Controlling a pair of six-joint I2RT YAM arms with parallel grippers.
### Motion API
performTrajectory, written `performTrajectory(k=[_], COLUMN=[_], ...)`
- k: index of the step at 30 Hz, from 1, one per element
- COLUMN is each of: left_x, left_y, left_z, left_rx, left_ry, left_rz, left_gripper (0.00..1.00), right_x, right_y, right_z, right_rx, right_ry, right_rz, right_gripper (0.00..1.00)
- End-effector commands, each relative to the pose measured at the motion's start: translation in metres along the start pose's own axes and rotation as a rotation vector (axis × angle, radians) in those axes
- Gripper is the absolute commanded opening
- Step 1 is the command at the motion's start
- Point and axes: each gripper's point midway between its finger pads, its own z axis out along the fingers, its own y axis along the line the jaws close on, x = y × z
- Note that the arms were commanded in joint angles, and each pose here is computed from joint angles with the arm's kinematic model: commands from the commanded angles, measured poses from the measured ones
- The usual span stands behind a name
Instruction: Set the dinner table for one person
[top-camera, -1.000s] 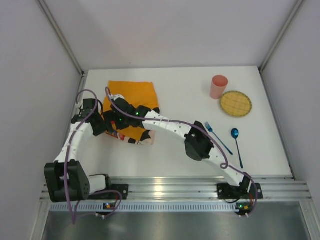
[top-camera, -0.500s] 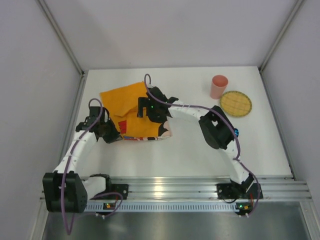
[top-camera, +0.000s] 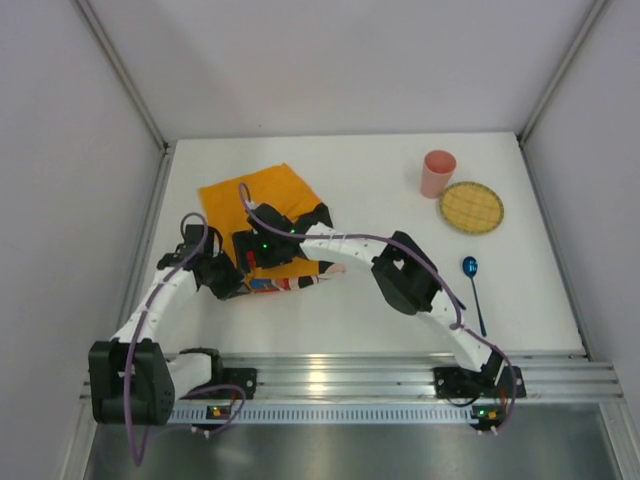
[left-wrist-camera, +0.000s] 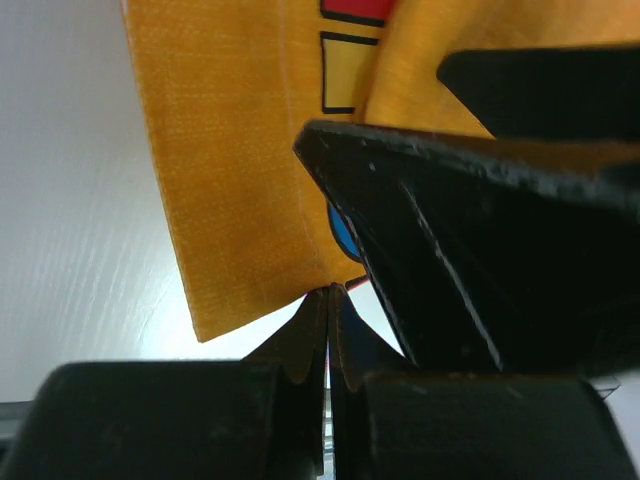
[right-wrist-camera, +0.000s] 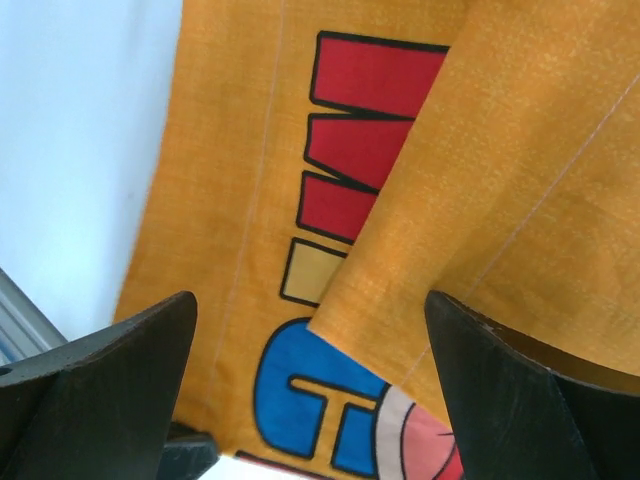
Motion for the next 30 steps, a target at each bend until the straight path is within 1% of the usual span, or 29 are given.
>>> performTrajectory(k=[1, 2, 3, 4, 5, 7, 8, 10, 11, 13, 14, 16, 17, 20, 22, 24, 26, 28, 30], left_x=[0.011, 0.023, 0.022, 0.032, 0.032, 0.033, 0.032, 0.033, 0.032, 0.031, 0.031, 0.030, 0.029, 0.028, 0.026, 0.025, 0.024, 0.025, 0.025], left_y=[0.010, 0.021, 0.020, 0.030, 0.032, 0.035, 0.035, 0.035, 0.035, 0.034, 0.035, 0.035, 0.034, 0.033, 0.032, 0.031, 0.030, 0.032, 0.033], left_z=[0.008, 0.016, 0.019, 0.026, 0.029, 0.032, 0.032, 0.032, 0.031, 0.029, 0.028, 0.027, 0.027, 0.029, 0.030, 0.031, 0.033, 0.033, 0.034], left_rx=[-0.039, -0.069, -0.052, -0.067, -0.071, -0.070, -0.071, -0.073, -0.071, -0.068, -0.068, -0.070, -0.066, -0.066, -0.067, -0.064, -0.060, -0.064, -0.065], left_ry=[-0.002, 0.021, -0.006, 0.004, -0.010, -0.021, -0.021, -0.016, -0.019, -0.031, -0.035, -0.043, -0.048, -0.039, -0.038, -0.036, -0.041, -0.041, -0.042], left_rz=[-0.113, -0.155, -0.156, -0.163, -0.174, -0.174, -0.171, -0.172, -0.170, -0.168, -0.166, -0.161, -0.159, -0.154, -0.148, -0.146, -0.147, -0.146, -0.144], left_gripper=[0.00, 0.00, 0.00, 0.00, 0.00, 0.00, 0.00, 0.00, 0.00, 0.00, 0.00, 0.00, 0.00, 0.00, 0.00, 0.00, 0.00, 0.00, 0.00], right_x=[0.022, 0.032, 0.040, 0.046, 0.055, 0.064, 0.063, 0.076, 0.078, 0.086, 0.088, 0.090, 0.094, 0.094, 0.093, 0.092, 0.085, 0.084, 0.081], right_y=[-0.023, -0.034, -0.043, -0.050, -0.061, -0.072, -0.073, -0.088, -0.090, -0.096, -0.098, -0.104, -0.109, -0.114, -0.114, -0.109, -0.095, -0.080, -0.064], right_z=[-0.011, -0.013, -0.012, -0.011, -0.012, -0.004, -0.004, 0.006, 0.009, 0.012, 0.012, 0.008, 0.006, -0.001, -0.005, -0.008, -0.013, -0.015, -0.017], right_rx=[0.103, 0.143, 0.189, 0.220, 0.270, 0.334, 0.352, 0.403, 0.407, 0.424, 0.429, 0.454, 0.468, 0.483, 0.486, 0.464, 0.425, 0.385, 0.357], right_ry=[0.069, 0.101, 0.113, 0.128, 0.158, 0.171, 0.174, 0.211, 0.219, 0.236, 0.242, 0.243, 0.253, 0.256, 0.255, 0.259, 0.241, 0.233, 0.216], right_rz=[0.003, -0.001, -0.015, -0.025, -0.047, -0.081, -0.090, -0.096, -0.095, -0.101, -0.109, -0.118, -0.129, -0.148, -0.152, -0.149, -0.149, -0.153, -0.164], right_gripper=[0.98, 0.97, 0.96, 0.96, 0.95, 0.93, 0.89, 0.82, 0.73, 0.63, 0.53, 0.44, 0.36, 0.29, 0.30, 0.52, 0.70, 0.73, 0.74])
